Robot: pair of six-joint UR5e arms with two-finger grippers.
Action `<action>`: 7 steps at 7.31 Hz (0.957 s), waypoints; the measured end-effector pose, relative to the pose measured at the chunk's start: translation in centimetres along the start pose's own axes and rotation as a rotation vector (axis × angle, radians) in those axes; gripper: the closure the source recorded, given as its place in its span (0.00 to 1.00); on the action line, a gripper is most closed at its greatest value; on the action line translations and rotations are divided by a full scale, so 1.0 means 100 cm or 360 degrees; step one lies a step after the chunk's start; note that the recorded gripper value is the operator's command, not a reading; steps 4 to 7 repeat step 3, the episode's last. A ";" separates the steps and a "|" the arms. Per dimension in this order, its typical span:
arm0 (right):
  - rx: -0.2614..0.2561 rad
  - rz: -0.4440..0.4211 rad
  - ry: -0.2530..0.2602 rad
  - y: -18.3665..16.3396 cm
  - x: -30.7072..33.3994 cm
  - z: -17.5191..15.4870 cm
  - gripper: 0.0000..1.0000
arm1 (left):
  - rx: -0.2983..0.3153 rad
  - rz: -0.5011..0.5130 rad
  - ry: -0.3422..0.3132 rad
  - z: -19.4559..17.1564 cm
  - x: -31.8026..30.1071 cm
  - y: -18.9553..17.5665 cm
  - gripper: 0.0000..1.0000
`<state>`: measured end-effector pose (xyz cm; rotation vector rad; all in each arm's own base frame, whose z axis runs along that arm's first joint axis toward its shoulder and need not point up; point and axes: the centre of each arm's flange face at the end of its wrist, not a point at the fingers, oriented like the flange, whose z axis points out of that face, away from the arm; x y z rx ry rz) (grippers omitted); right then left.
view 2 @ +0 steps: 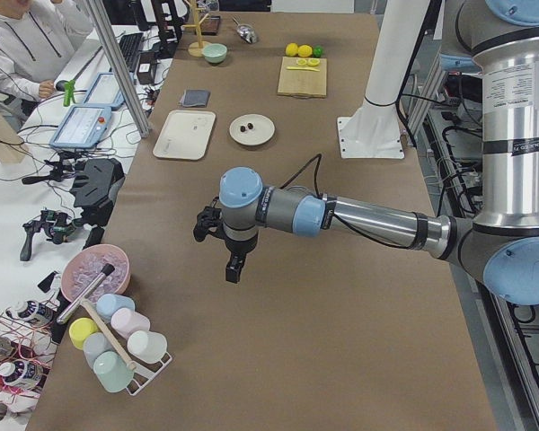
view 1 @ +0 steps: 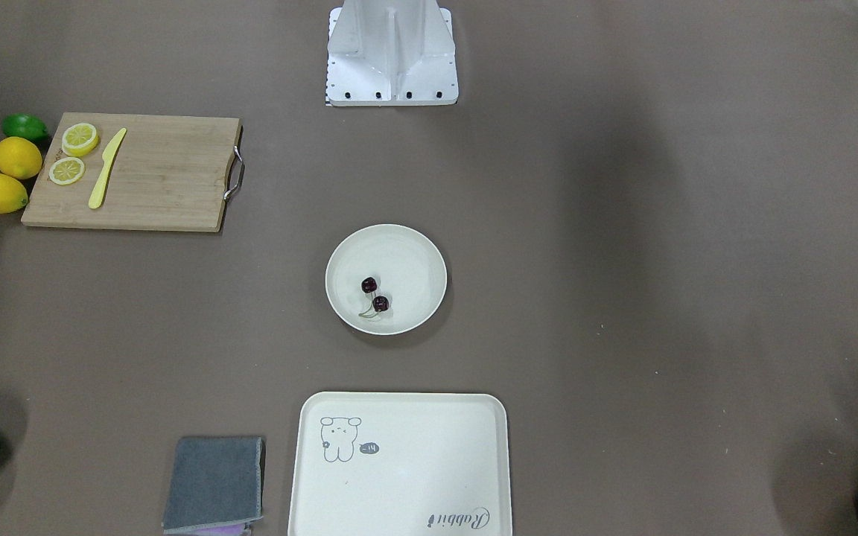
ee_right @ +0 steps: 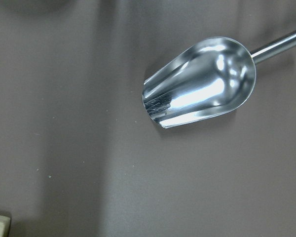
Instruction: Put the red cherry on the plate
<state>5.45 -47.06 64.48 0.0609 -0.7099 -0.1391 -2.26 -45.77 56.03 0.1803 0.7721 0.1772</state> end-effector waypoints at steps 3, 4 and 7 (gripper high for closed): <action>0.0018 -0.0019 0.0085 -0.007 0.007 -0.006 0.00 | 0.0018 0.0014 -0.0048 -0.006 0.002 -0.001 0.02; 0.0018 -0.0019 0.0085 -0.007 0.007 -0.006 0.00 | 0.0018 0.0014 -0.0048 -0.006 0.002 -0.001 0.02; 0.0018 -0.0019 0.0085 -0.007 0.007 -0.006 0.00 | 0.0018 0.0014 -0.0048 -0.006 0.002 -0.001 0.02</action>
